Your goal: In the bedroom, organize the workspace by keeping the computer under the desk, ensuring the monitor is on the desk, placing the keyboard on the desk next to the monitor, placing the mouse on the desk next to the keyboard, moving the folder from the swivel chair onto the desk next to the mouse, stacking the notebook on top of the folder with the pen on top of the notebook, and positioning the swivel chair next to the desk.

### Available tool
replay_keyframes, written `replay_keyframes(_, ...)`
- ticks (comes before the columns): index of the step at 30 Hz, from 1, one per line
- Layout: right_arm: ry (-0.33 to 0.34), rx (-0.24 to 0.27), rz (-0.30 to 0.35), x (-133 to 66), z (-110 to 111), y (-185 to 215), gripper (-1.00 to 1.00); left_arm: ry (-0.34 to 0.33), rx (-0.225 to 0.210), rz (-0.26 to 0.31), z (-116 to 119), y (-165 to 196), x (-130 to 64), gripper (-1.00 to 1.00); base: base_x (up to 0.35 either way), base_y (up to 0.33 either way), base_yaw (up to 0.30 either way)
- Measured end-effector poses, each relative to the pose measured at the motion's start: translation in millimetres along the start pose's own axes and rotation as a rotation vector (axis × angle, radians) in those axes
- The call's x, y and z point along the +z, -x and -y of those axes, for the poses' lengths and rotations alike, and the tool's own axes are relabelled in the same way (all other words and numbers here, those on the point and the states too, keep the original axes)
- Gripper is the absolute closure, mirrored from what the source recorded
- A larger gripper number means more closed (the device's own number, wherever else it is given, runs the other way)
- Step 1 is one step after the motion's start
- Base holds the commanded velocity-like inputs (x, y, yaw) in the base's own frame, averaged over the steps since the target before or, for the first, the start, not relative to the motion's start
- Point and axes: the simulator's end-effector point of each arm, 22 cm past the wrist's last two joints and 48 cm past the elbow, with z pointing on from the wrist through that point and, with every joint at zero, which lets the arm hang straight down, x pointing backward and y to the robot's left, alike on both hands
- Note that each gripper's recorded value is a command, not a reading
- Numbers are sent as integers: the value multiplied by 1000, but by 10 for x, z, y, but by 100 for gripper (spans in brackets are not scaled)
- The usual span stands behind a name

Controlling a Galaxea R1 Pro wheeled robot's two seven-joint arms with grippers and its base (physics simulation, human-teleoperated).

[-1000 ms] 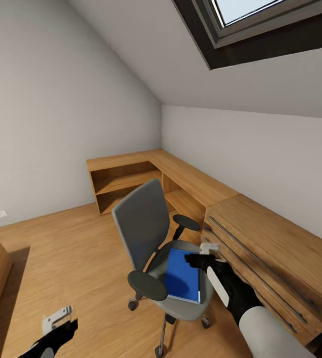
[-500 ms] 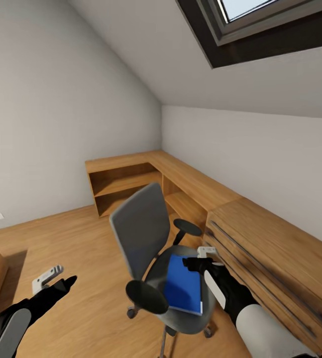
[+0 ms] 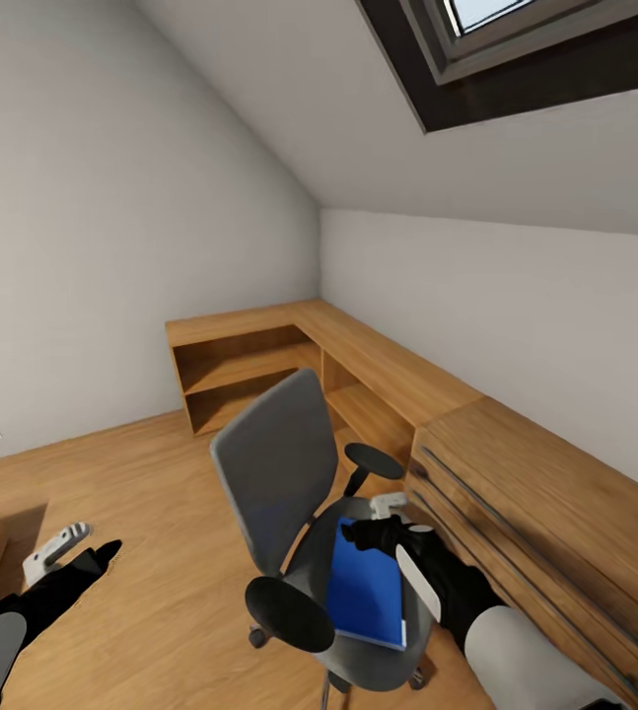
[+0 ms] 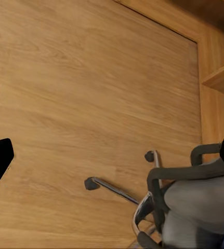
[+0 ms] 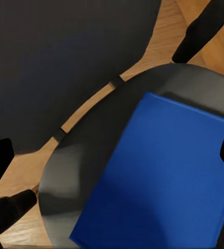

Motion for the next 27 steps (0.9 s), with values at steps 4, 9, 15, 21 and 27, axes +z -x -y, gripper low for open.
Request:
replay_keyframes(4,13,-7,1,42,-33,-34,-100,8,-15,11,-74,24,27,-100,2,0,5)
replay_keyframes(9,15,-10,1,90,-22,-80,-100,11,-21,15,-117,0,70,-100,0,0,118)
replay_keyframes(15,13,-11,1,147,12,-133,-100,10,-22,14,-140,-57,130,-100,0,0,104)
replay_keyframes(21,13,-11,0,207,27,-193,-100,8,-26,10,-150,-147,194,-100,0,0,20)
replay_keyframes(27,12,-14,-1,270,43,-256,-100,8,-27,9,-176,-215,256,-100,0,0,2)
